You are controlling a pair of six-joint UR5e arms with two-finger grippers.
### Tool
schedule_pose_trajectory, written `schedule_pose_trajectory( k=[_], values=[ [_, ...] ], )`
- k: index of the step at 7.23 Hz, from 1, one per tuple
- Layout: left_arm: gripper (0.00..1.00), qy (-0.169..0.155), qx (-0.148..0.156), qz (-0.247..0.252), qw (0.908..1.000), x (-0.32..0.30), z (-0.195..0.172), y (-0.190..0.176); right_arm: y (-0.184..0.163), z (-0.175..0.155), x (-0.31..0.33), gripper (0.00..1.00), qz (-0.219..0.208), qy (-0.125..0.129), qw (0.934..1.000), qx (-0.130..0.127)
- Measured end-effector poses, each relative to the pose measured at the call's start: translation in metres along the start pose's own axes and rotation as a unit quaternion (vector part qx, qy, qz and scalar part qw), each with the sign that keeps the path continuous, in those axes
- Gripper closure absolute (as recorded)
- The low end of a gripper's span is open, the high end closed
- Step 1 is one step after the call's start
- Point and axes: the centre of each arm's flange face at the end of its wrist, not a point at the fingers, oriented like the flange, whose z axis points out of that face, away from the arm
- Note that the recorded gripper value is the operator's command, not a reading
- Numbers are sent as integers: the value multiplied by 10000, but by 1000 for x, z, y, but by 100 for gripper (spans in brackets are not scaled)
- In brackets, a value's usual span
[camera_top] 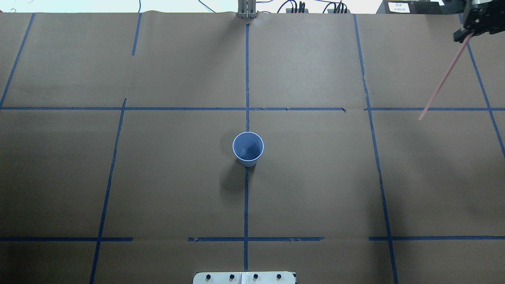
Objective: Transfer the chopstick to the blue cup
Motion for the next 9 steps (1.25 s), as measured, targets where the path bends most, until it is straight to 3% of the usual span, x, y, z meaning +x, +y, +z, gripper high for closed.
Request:
schedule_pose_trajectory(
  k=[3,5,7,9],
  values=[
    [0,1,35,39,10000,4,-3,-1,60,48,-192,100,1045,-30,9945,102],
    [0,3,39,39,10000,4,-4,-1,91,65,-276,100,1883,69,9818,215],
    [0,5,46,45,10000,5,-4,-1,100,85,-321,100,2417,232,9694,367],
    [0,12,50,46,10000,5,-5,-1,115,111,-331,100,2435,419,9677,496]
  ],
)
